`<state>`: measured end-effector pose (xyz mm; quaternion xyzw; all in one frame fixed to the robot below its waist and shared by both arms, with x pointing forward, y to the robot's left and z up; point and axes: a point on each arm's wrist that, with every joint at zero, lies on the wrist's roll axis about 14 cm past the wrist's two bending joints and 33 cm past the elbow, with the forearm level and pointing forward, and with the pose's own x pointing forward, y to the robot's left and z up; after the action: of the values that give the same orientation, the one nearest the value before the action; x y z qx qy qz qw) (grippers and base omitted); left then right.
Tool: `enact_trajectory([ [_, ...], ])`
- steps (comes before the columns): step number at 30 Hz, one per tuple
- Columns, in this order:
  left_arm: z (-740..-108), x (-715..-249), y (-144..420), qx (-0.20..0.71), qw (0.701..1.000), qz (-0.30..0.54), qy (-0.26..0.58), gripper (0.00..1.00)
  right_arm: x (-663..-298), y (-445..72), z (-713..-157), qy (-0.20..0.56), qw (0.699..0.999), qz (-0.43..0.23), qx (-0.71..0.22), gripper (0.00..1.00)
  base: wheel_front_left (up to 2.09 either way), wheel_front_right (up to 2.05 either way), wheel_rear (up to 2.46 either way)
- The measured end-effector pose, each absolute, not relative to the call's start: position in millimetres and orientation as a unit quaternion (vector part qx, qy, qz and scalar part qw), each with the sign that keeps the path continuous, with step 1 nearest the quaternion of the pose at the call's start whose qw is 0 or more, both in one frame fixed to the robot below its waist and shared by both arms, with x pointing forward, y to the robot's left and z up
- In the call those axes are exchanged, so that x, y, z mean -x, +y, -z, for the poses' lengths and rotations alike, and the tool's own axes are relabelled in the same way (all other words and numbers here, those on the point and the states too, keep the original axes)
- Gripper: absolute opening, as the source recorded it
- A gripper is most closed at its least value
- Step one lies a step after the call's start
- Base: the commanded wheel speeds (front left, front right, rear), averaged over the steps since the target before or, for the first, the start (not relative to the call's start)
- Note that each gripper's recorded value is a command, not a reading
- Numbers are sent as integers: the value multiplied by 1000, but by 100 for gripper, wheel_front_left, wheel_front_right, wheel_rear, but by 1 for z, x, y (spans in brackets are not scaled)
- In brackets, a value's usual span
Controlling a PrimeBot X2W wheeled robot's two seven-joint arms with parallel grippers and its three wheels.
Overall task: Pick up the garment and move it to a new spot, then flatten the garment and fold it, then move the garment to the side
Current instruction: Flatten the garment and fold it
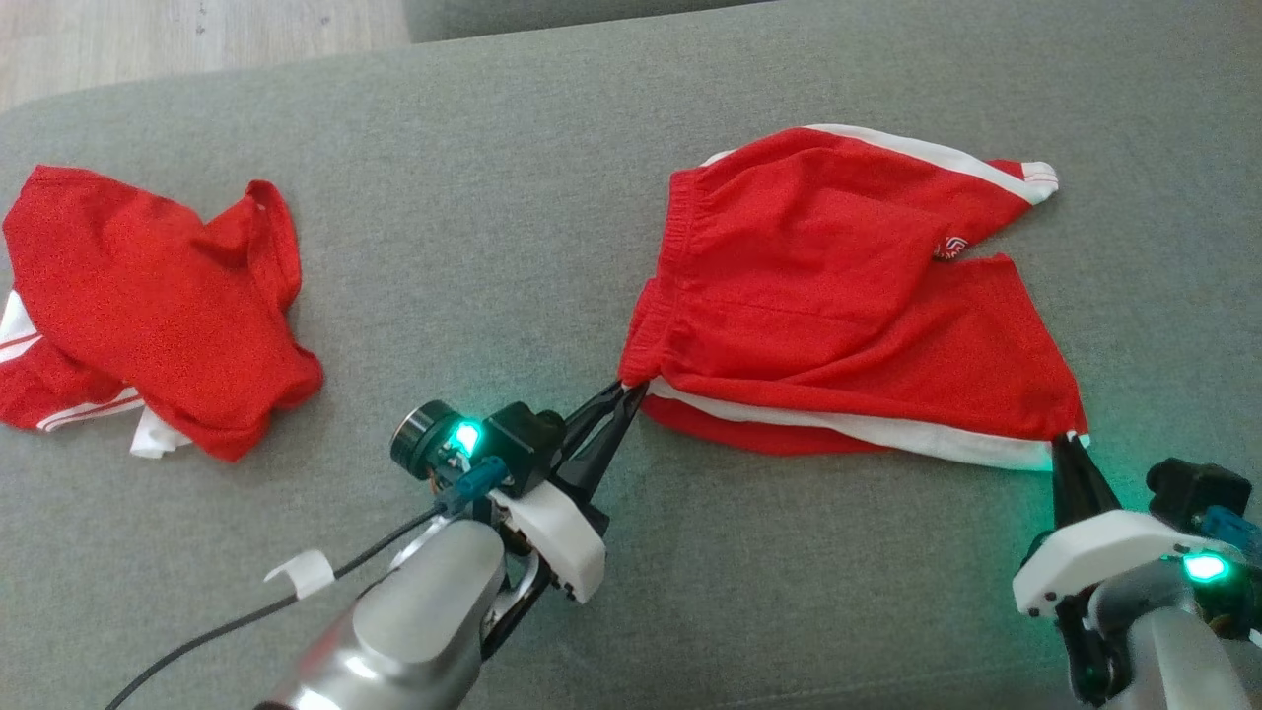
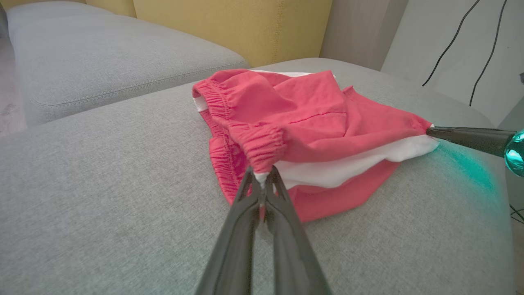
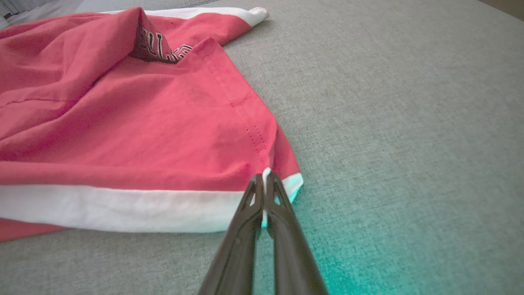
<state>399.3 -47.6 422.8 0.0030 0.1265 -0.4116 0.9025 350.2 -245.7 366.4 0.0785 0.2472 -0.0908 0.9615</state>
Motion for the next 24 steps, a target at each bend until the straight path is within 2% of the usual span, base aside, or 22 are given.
enact_trajectory([
  [5, -426, -399, -47, -1, 904, 410, 123, 0, -355, -244, -376, 227, 966, 89, -84, 0, 0, 0, 0],
  [11, -442, -404, -41, -10, 910, 401, 101, 0, -378, -232, -420, 149, 982, 63, -97, 0, 0, 0, 0],
  [16, -468, -423, -21, -50, 916, 392, 68, 0, -415, -219, -499, 41, 995, 28, -87, 0, 0, 0, 0],
  [20, -530, -452, -15, -85, 919, 385, 3, 0, -438, -208, -574, -46, 997, 0, -68, 0, 0, 0, 0],
  [24, -594, -465, -17, -107, 916, 383, -53, 0, -445, -188, -641, -123, 991, -36, -45, 0, 0, 0, 0],
])
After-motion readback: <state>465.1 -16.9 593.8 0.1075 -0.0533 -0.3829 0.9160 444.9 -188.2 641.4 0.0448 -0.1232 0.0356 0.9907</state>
